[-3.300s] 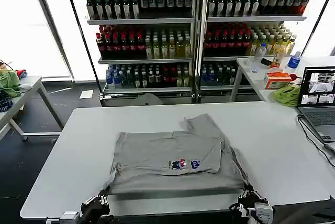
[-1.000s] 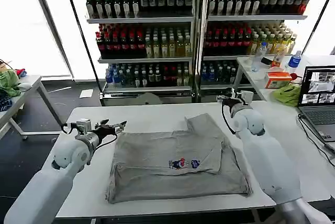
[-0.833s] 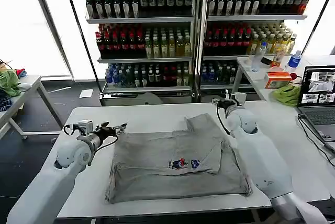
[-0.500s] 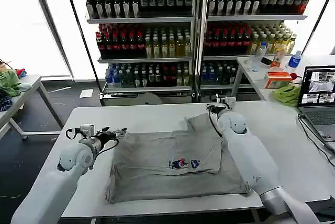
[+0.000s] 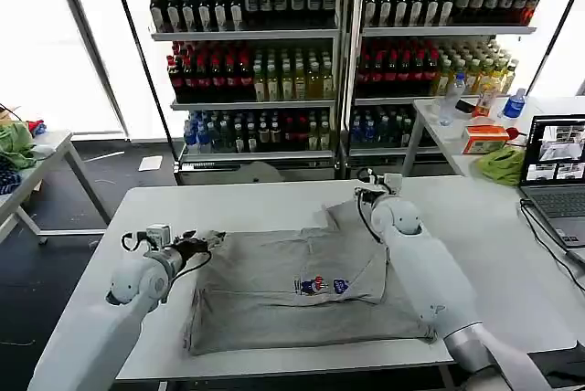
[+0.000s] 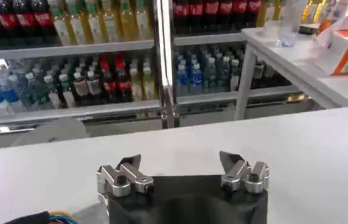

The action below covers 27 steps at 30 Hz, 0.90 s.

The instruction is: Fold and organize the clothes.

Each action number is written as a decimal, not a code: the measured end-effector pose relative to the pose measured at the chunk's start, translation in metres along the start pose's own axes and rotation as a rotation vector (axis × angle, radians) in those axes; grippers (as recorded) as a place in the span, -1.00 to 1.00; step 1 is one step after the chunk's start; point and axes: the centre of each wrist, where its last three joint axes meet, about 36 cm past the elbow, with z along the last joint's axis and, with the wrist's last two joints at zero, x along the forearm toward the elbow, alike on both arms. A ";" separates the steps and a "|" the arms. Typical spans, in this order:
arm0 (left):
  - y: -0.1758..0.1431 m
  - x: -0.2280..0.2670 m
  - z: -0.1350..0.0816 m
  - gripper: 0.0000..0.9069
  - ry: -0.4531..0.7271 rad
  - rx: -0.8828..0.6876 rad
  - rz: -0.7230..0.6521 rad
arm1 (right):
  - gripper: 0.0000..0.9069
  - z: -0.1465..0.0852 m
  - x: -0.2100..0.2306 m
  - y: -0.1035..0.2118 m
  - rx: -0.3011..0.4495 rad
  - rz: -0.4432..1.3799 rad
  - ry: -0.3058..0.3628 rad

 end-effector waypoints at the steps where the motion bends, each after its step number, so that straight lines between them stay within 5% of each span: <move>1: -0.001 0.000 0.000 1.00 0.001 0.000 0.000 | 1.00 0.001 -0.001 0.000 0.001 0.001 0.002; 27: -0.006 -0.013 0.004 1.00 0.015 0.015 0.002 | 1.00 0.018 -0.016 0.018 0.057 0.025 0.044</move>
